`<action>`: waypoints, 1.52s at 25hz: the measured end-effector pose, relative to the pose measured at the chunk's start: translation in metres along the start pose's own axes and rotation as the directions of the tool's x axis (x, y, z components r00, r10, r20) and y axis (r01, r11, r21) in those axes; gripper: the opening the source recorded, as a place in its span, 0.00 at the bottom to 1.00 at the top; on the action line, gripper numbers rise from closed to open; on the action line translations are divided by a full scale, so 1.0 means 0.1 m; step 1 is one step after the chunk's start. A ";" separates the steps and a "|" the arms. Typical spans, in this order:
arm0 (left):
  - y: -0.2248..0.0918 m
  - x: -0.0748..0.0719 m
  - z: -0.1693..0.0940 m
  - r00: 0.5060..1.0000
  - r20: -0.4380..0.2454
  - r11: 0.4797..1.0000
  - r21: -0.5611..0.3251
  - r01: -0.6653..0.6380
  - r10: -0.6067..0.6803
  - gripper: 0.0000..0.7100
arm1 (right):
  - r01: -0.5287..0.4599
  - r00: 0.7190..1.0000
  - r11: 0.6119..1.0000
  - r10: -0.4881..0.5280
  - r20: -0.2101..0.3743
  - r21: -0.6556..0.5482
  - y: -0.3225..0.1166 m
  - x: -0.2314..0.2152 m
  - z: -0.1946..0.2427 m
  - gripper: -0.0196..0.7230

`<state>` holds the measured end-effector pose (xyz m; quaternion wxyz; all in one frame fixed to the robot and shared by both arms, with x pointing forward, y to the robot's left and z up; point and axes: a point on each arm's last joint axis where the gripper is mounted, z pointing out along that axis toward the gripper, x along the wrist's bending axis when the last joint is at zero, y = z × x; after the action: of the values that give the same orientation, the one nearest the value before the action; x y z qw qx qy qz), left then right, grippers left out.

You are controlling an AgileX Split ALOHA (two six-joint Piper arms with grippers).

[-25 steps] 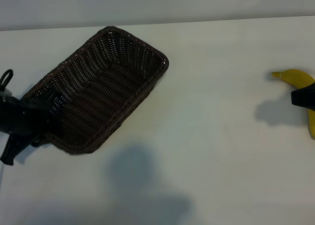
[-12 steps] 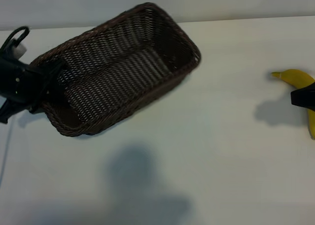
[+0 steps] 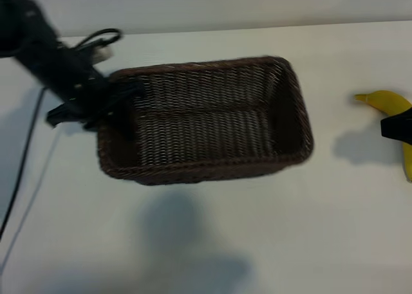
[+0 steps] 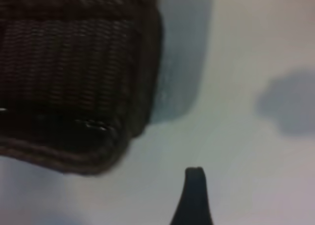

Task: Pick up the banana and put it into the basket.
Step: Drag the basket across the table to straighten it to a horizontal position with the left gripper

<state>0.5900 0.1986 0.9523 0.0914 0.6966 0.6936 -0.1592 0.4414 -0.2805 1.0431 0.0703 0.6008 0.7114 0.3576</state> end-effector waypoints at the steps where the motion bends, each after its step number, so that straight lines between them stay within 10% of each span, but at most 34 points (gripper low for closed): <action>1: 0.06 -0.06 0.04 1.000 -0.002 1.000 0.000 -0.028 0.028 0.22 | 0.000 1.000 1.000 0.000 0.000 0.000 0.00 0.00 0.00 0.84; 24: 0.25 -0.17 0.47 0.996 -0.019 0.996 0.012 -0.085 0.086 0.22 | 0.000 1.000 1.000 0.000 0.000 0.000 0.00 0.00 0.00 0.84; 33: 0.19 -0.26 0.23 0.993 -0.007 0.992 -0.036 -0.119 0.119 0.74 | 0.000 1.000 1.000 0.000 -0.001 0.001 0.00 0.00 0.00 0.84; 38: 0.05 -0.30 -0.22 0.978 -0.101 0.977 -0.098 -0.190 0.180 0.79 | 0.000 1.000 1.000 0.000 -0.001 0.001 0.00 0.00 0.00 0.84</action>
<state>0.5970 0.1779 0.9826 0.1110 0.7588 0.6367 -0.0804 0.4413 -0.2805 1.0431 0.0698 0.6008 0.7116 0.3576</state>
